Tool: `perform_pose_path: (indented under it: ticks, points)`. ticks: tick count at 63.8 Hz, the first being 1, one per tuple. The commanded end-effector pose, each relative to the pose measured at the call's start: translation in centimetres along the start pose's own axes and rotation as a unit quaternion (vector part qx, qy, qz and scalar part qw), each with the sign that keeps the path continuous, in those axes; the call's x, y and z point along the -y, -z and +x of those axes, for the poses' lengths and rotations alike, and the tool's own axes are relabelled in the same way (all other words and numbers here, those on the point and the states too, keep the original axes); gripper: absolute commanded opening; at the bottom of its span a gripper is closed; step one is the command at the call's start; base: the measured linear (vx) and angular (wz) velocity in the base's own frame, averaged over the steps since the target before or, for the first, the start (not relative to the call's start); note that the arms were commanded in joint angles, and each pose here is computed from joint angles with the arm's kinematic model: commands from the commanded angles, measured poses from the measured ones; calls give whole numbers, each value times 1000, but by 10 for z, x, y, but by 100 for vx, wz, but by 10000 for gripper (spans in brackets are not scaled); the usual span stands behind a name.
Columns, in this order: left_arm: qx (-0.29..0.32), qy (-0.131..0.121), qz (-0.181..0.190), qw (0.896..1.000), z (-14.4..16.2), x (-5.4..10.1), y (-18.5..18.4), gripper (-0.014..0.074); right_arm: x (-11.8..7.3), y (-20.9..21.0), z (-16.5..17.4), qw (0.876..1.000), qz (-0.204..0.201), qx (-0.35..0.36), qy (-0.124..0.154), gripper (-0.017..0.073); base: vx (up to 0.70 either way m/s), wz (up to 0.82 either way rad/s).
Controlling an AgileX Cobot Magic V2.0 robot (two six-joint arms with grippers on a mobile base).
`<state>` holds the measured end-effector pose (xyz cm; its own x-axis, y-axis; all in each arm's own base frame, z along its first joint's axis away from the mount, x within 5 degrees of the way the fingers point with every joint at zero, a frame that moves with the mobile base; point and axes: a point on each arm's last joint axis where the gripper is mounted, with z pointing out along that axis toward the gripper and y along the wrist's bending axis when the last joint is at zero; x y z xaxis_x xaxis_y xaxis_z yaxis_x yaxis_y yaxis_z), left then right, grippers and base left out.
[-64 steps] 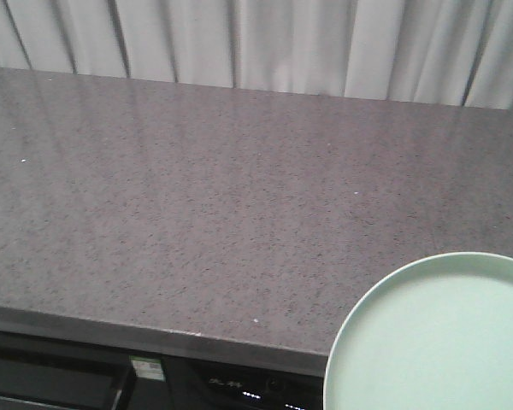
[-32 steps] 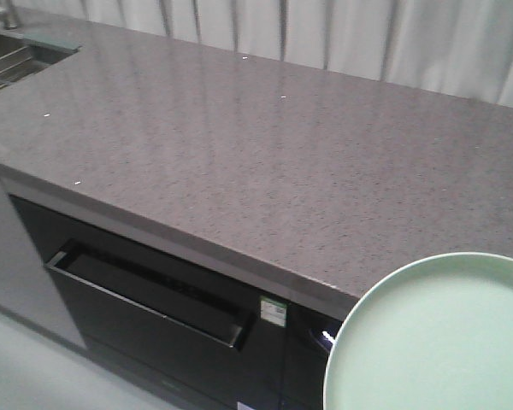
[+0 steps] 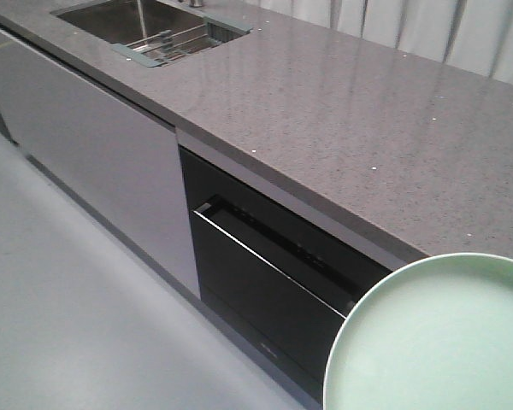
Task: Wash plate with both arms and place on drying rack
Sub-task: 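Hold the plate in the right gripper while driving away from the counter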
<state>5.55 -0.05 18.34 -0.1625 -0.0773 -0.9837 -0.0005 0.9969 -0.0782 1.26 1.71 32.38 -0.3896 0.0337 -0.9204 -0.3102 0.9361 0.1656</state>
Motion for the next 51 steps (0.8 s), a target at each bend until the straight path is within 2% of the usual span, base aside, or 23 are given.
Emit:
perform_pose_path:
  ticks: [1,51]
  points:
    - [56,9,7,998,-16,2,4,-6,-1,2,-14,999,0,45,-1,-1,-11,48]
    - [56,9,7,998,-16,2,4,-6,-1,2,-14,999,0,45,-1,-1,-4,39]
